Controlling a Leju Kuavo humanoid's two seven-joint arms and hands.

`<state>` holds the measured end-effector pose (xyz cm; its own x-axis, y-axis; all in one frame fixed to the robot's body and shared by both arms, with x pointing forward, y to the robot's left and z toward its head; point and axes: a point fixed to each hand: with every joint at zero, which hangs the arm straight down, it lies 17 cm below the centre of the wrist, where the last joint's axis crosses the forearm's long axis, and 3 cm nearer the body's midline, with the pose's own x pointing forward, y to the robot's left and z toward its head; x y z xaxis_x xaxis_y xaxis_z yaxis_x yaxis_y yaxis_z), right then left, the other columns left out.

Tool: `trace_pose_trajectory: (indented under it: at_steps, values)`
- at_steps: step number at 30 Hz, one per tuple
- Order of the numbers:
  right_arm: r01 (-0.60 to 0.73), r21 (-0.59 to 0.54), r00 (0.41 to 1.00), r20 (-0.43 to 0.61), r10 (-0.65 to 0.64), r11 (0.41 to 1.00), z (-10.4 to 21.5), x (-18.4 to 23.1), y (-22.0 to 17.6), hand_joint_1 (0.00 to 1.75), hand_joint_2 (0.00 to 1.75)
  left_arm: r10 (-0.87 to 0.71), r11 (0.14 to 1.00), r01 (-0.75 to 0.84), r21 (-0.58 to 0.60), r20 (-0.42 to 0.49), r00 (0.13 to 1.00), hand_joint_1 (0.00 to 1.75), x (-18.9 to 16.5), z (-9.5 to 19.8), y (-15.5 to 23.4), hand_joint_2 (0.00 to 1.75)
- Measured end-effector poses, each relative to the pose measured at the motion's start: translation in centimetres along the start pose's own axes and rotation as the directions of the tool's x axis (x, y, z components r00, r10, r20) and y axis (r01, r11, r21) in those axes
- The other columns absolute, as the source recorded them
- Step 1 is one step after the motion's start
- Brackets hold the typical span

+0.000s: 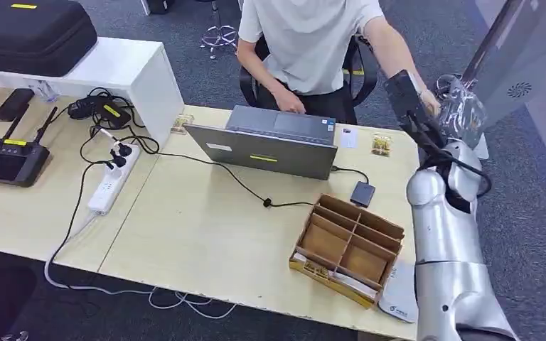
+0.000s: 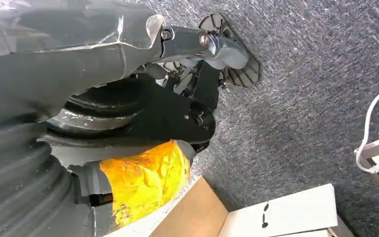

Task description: Pass the card to the sensor for recognition and then transmit it.

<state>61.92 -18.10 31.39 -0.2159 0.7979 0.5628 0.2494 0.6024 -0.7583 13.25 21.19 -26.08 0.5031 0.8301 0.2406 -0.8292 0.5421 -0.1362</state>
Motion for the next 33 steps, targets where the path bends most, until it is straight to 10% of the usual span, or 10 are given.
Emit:
trace_pose_trajectory:
  at_steps: [15, 21, 33]
  values:
    - [0.226, -0.125, 0.949, -0.195, -0.247, 0.966, 1.1, -9.4, -3.1, 0.0, 1.75, 0.016, 1.0, -0.016, 0.002, -0.003, 1.0, 0.0, 0.3, -0.1, 0.3, 1.75]
    - [0.447, -0.382, 0.794, -0.247, -0.555, 0.809, 4.0, -19.8, -9.4, 0.0, 1.75, 0.041, 0.999, -0.041, 0.014, 0.003, 0.999, 0.0, 1.1, -0.4, 1.1, 1.75]
    - [0.333, -0.736, 0.652, -0.272, -0.708, 0.59, 18.5, -40.0, -20.6, 0.0, 1.75, 0.108, 0.993, -0.108, 0.042, 0.011, 0.994, 0.0, 2.4, -0.8, 2.9, 1.75]
